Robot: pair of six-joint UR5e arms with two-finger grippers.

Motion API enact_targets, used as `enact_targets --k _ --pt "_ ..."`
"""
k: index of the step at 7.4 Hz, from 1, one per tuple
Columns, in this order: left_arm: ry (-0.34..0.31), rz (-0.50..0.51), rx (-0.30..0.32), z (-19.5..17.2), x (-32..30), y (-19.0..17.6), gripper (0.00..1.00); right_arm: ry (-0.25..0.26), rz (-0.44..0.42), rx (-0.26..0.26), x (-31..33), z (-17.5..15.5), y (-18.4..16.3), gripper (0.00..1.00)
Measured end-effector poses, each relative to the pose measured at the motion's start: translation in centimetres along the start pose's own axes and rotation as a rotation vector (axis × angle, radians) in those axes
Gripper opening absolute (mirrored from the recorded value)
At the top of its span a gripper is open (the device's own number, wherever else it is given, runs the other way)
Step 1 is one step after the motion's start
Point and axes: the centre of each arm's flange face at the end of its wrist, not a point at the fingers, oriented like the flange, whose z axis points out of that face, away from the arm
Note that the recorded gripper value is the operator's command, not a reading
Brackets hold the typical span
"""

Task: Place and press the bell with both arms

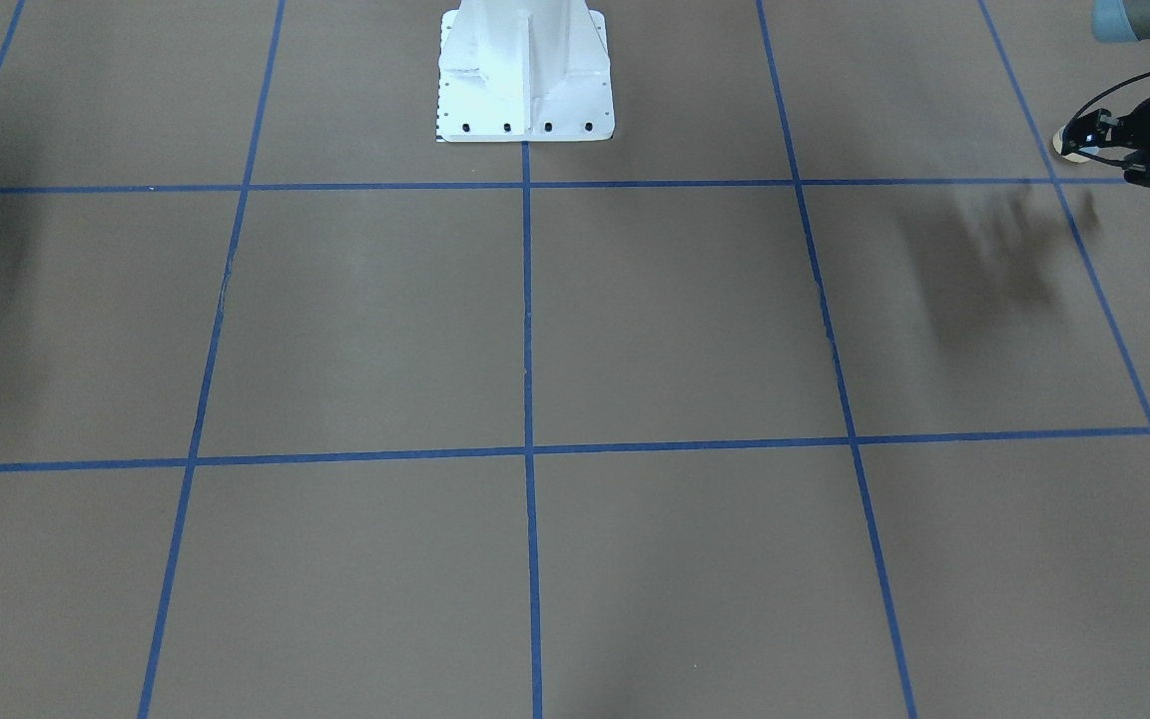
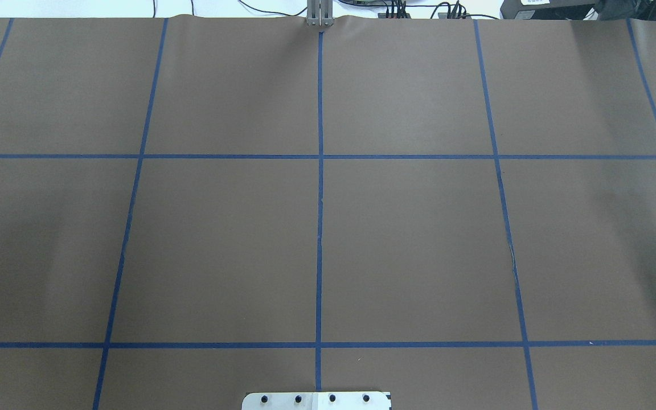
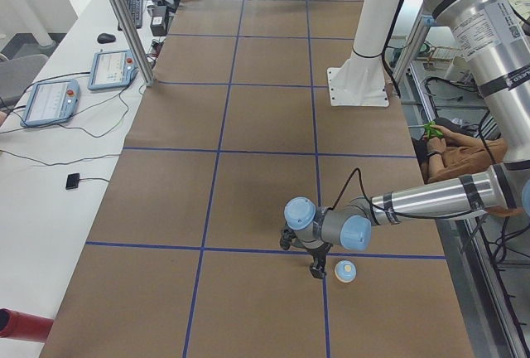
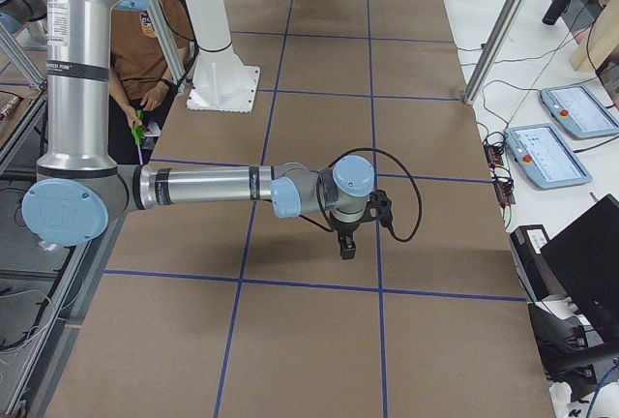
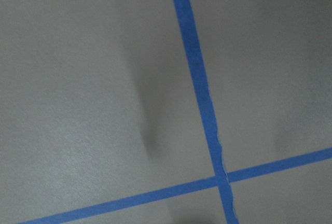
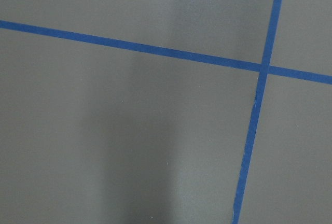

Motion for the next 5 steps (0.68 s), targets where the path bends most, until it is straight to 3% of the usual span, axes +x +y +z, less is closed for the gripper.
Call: enact_targets --k 3,5 --pt "-0.009 -0.025 -0.056 2.6 0.7 0.6 1.0 -0.001 -0.023 0.005 -0.5 0.3 -0.2 1.0" --pt "-0.001 -0.021 -0.035 4.6 -1.2 2.0 1.0 0.0 -0.027 0.007 -0.6 0.3 -0.4 1.0"
